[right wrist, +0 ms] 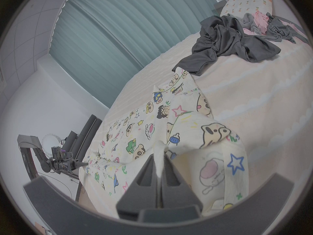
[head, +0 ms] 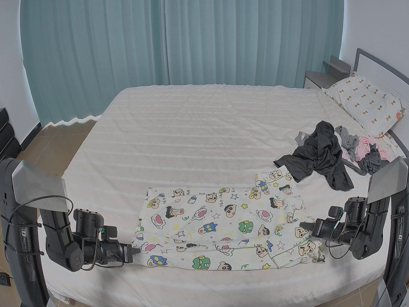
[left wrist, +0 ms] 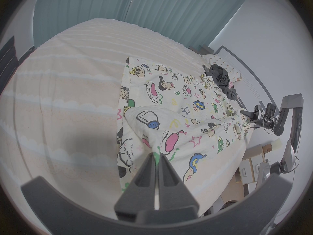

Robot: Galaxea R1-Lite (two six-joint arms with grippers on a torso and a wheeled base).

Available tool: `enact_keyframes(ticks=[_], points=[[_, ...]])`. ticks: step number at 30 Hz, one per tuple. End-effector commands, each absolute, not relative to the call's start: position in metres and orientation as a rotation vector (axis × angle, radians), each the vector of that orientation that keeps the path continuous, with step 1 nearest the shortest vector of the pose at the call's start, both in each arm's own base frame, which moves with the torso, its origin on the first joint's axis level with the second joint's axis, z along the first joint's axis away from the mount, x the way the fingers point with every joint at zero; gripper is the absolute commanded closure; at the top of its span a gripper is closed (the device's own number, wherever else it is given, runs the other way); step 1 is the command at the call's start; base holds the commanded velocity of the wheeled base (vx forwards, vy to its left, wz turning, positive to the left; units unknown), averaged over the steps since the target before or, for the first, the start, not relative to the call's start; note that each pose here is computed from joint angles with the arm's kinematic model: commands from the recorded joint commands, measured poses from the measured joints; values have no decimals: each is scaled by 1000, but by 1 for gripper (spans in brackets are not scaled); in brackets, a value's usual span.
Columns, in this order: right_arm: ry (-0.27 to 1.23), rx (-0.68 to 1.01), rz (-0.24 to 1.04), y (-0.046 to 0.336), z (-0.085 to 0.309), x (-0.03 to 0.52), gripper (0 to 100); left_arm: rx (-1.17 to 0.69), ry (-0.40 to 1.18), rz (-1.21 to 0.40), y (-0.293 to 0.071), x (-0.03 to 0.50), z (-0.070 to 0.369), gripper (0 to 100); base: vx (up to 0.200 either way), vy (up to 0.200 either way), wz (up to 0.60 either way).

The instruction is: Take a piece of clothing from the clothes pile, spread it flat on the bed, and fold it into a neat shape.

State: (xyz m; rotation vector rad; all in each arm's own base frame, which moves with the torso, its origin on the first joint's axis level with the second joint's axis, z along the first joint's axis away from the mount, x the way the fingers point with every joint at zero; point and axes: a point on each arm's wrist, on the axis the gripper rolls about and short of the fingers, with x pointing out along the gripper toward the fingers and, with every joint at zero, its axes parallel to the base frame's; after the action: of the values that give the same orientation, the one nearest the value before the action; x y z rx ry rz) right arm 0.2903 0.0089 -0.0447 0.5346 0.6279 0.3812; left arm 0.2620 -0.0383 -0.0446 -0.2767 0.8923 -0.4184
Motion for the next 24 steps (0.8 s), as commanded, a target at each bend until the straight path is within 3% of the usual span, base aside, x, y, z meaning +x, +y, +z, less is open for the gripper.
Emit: enact_keyframes(ticks=[1, 8, 19, 20, 21, 24], points=[[582, 542, 371, 8, -42, 301, 100, -276, 891, -419, -39, 263, -45, 100, 0, 0, 0], [534, 562, 313, 8, -44, 317, 100, -268, 876, -393, -39, 269, -46, 100, 0, 0, 0], [558, 557, 321, 11, -48, 313, 100, -309, 868, -367, -41, 276, -47, 100, 0, 0, 0], [559, 556, 321, 11, -49, 314, 0, -310, 866, -367, -41, 277, -47, 100, 0, 0, 0], [561, 556, 317, 11, -50, 314, 0, -311, 865, -366, -41, 277, -47, 0, 0, 0, 0], [567, 557, 317, 12, -52, 314, 0, -316, 870, -361, -40, 278, -49, 0, 0, 0, 0]])
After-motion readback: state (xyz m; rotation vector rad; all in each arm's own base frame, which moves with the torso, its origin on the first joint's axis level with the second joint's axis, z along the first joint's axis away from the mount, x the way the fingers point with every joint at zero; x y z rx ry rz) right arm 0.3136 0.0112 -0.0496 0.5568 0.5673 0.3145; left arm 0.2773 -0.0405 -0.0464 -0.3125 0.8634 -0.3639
